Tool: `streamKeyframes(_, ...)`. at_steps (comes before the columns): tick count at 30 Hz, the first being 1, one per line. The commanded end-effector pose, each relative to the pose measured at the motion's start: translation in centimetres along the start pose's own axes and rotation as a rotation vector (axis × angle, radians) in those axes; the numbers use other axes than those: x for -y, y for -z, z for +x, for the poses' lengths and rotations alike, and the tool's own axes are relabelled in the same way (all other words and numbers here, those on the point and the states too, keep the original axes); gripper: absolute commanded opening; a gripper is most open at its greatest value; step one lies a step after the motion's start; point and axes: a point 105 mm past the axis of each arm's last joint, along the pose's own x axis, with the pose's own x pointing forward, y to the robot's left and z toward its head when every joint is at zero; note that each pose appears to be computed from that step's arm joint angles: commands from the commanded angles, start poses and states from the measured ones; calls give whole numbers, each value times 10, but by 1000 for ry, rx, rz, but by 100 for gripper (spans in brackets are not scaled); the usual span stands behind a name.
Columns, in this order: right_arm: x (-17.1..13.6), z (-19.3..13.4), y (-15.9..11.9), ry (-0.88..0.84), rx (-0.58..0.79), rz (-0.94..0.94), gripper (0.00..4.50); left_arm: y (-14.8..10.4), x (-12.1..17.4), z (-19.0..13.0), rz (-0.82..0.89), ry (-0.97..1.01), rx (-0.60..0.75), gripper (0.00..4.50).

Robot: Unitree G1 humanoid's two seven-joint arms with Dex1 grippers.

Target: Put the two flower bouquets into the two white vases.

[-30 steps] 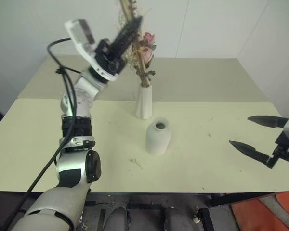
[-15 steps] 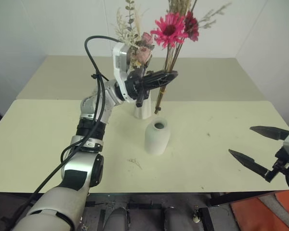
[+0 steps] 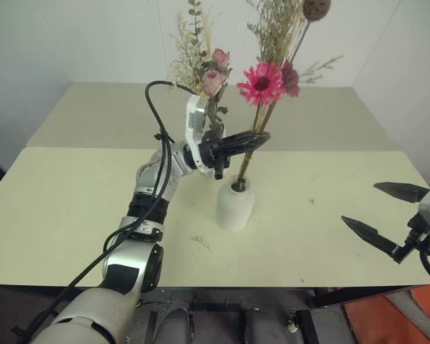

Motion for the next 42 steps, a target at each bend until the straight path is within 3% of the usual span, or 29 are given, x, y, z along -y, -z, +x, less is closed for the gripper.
streamKeyframes(1,3,-1,-6,16,15,-46,450,-2,6,3,42,27,3,4)
streamKeyframes(8,5,0,-5,19,9,-52,450,10,9,-9,36,20,-21,4)
streamKeyframes(11,5,1,-5,12,9,-59,450,9,14,-12,32,37,-11,77)
streamKeyframes(17,7,5,-6,-3,16,-76,450,9,20,-18,41,31,-10,263)
streamKeyframes(23,10,8,-6,-15,16,-92,450,11,12,-37,103,-82,-93,448)
streamKeyframes(30,14,10,-5,-21,4,-115,450,-9,5,-77,179,-238,-163,448)
streamKeyframes(37,19,9,-6,-24,-1,-125,450,-39,30,-117,284,-283,-273,448)
streamKeyframes(42,28,0,-9,-56,40,-99,450,-48,48,-140,389,-402,-446,448)
